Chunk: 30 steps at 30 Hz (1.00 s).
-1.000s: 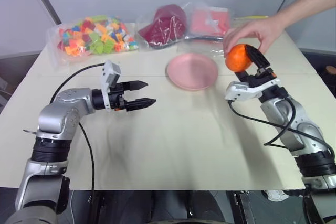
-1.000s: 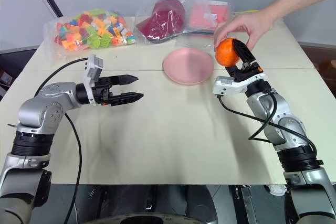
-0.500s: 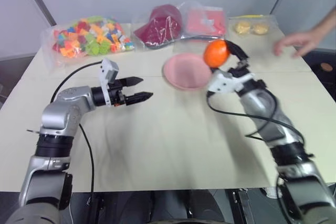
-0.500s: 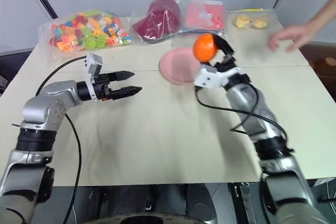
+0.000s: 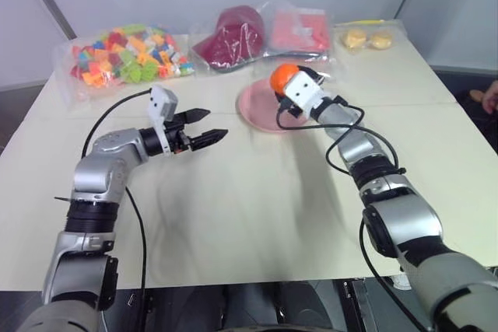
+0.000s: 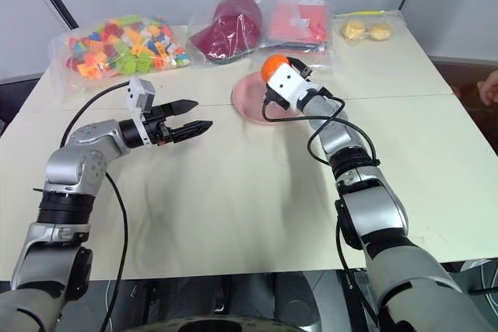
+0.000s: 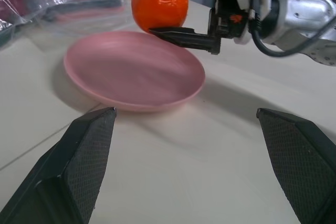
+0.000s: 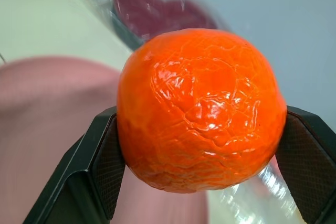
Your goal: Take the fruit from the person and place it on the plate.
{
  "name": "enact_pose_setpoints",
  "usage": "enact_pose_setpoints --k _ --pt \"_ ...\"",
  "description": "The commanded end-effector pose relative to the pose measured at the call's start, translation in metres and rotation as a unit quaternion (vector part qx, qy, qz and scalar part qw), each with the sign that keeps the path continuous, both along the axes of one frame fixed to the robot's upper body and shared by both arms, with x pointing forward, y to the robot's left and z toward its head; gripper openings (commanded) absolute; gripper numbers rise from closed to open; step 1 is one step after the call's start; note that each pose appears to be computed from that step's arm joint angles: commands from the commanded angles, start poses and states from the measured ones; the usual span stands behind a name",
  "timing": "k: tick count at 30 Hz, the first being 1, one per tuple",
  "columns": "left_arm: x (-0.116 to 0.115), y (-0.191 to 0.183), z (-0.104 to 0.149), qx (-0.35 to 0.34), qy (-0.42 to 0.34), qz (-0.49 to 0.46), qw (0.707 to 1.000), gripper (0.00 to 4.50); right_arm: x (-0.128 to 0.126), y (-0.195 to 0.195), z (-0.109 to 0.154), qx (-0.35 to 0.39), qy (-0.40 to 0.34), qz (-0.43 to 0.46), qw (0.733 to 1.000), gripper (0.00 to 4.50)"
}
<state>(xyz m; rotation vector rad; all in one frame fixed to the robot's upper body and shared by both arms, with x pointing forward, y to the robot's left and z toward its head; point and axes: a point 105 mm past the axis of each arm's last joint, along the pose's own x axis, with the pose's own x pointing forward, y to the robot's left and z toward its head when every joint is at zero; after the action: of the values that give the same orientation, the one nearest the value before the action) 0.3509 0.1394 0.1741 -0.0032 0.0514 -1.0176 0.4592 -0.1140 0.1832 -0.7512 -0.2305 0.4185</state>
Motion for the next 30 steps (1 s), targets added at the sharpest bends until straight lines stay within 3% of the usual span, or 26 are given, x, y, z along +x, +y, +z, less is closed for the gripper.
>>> enact_pose_setpoints --k 1,11,15,21,27,30 --pt "-0.009 0.000 0.016 -0.002 -0.026 -0.019 0.999 4.50 0.004 0.003 0.024 0.035 -0.022 0.002 0.999 4.47" --pt "0.001 0.006 0.024 0.003 -0.053 0.014 0.998 4.50 0.005 -0.004 0.031 0.057 -0.038 -0.015 0.998 4.47" --pt "0.006 0.009 0.024 0.005 -0.062 0.030 0.998 4.50 -0.002 -0.012 0.057 0.122 -0.064 -0.005 0.990 4.47" --pt "0.012 0.024 0.021 0.010 -0.070 0.077 0.994 4.50 -0.044 -0.035 0.085 0.184 -0.076 0.036 0.979 4.47" --pt "0.013 0.036 0.012 0.011 -0.061 0.117 0.991 4.50 -0.098 -0.067 0.064 0.169 -0.018 0.027 0.985 4.47" --pt "0.011 0.038 0.005 0.014 -0.055 0.128 0.990 4.50 -0.113 -0.081 0.048 0.171 0.010 0.003 0.985 4.47"
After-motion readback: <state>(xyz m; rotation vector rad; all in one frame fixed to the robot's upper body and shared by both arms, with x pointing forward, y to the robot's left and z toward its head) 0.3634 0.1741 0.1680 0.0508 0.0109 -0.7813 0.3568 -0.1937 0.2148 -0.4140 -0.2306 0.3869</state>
